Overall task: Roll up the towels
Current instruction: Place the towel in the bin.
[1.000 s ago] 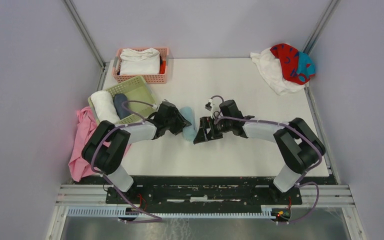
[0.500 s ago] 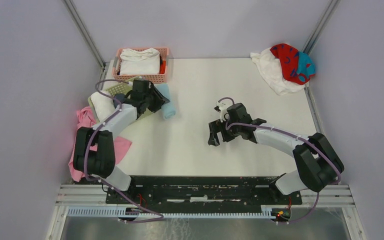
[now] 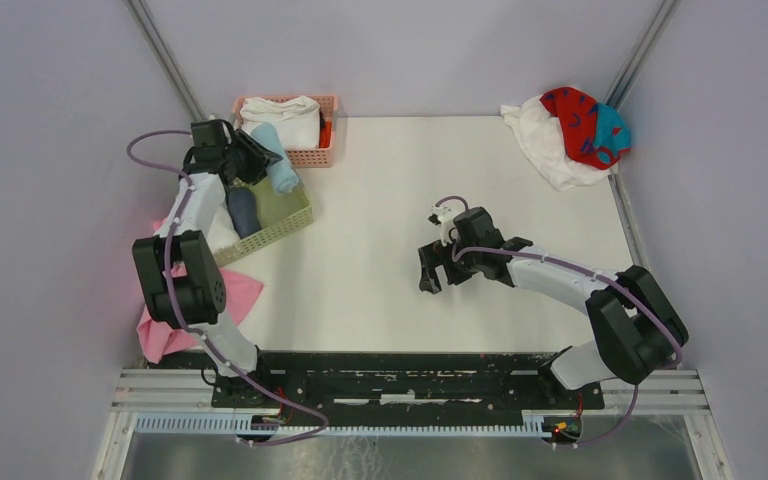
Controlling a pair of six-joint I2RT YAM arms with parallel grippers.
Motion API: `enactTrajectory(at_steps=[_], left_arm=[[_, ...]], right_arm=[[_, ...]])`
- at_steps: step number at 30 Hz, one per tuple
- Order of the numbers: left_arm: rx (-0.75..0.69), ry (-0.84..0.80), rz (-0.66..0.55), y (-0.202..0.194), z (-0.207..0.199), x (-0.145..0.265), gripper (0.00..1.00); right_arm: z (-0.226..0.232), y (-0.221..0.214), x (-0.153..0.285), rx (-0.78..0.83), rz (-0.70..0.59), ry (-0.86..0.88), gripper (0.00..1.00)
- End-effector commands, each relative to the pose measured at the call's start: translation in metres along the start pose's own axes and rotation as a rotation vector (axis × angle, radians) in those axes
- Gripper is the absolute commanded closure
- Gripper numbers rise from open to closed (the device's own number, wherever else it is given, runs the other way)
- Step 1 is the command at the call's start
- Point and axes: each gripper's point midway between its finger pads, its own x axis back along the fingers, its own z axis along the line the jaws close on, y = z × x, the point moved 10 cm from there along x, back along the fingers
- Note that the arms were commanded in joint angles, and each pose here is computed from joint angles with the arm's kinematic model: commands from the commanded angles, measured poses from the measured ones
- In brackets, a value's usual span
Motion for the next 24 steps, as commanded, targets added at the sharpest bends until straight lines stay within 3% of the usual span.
enactTrajectory(at_steps=[1,8,24], left_arm=[[0.008,0.017,0.103,-0.001,0.028,-0.018,0.69],[0.044,0.239,0.187,-0.02,0.071,-0.039,0.69],[-0.136,0.76,0.221,-0.028,0.114,-0.044,0.65]], right_arm=[[-0.001,0.006,0.005,0.029,-0.045,-0.01,0.0],[-0.001,0.006,0.006,0.03,-0.043,-0.011,0.0],[-0.002,0.006,0.006,0.028,-0.044,-0.029,0.0]])
